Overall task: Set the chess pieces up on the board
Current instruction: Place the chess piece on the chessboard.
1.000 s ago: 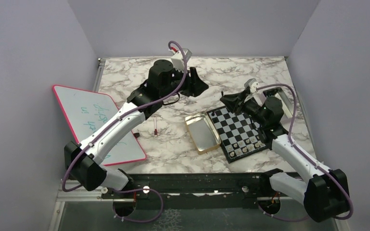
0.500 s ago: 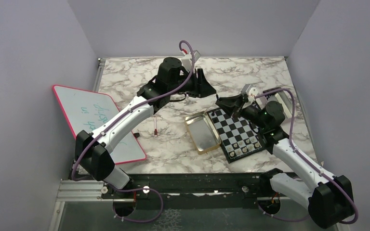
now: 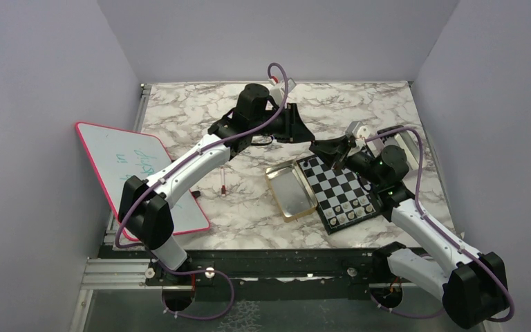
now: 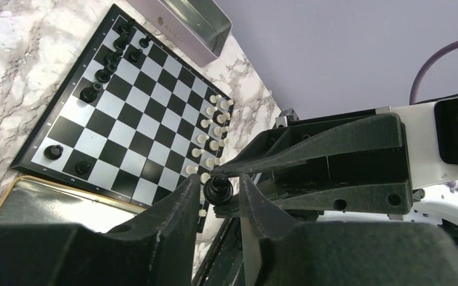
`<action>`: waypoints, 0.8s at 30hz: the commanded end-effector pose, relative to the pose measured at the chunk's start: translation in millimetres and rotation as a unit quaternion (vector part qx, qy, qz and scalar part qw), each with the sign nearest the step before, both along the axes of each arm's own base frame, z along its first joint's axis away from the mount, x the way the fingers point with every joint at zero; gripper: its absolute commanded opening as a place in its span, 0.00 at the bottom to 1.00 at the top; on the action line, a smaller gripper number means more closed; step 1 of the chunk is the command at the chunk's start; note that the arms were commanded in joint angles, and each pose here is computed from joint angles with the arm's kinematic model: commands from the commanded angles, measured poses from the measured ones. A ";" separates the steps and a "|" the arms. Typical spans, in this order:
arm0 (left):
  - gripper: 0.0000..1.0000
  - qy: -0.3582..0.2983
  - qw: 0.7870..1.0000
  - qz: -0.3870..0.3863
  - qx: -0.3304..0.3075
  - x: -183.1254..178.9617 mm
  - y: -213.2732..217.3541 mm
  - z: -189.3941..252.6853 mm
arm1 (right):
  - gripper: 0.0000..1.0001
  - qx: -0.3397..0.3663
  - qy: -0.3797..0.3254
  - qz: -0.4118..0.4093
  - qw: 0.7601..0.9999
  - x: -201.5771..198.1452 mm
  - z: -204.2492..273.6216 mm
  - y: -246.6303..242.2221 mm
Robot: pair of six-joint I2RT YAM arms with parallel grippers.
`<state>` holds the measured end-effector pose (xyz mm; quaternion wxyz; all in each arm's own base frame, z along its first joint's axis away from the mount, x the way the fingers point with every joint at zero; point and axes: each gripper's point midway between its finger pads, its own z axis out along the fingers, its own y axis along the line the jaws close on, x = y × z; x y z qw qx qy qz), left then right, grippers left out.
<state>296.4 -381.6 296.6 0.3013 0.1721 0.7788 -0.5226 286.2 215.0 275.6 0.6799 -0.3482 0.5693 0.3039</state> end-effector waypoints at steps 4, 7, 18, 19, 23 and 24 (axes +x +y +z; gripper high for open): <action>0.21 -0.026 0.999 -0.016 -0.026 1.6 -4.7 19.6 | 0.22 -0.004 -0.008 0.004 1.000 -0.8 3.7 2.3; 0.10 -0.029 0.999 -0.025 -0.027 0.3 -6.2 19.2 | 0.22 -0.004 -0.002 0.002 1.000 -0.5 1.7 1.9; 0.00 -0.067 0.997 -0.028 0.005 9.3 -5.5 2.8 | 0.46 0.007 0.088 -0.034 0.995 0.7 -11.5 -6.4; 0.00 -0.070 0.997 -0.027 0.006 11.5 -5.9 1.9 | 0.50 0.012 0.104 -0.041 0.994 -0.1 -13.6 -8.5; 0.00 -0.092 0.996 -0.010 0.015 22.6 -5.5 -0.5 | 0.58 0.028 0.168 -0.056 0.984 -9.4 -21.2 -13.4; 0.00 -0.100 0.995 -0.003 0.019 26.4 -4.7 -1.7 | 0.64 0.031 0.185 -0.060 0.980 -12.2 -24.3 -15.1</action>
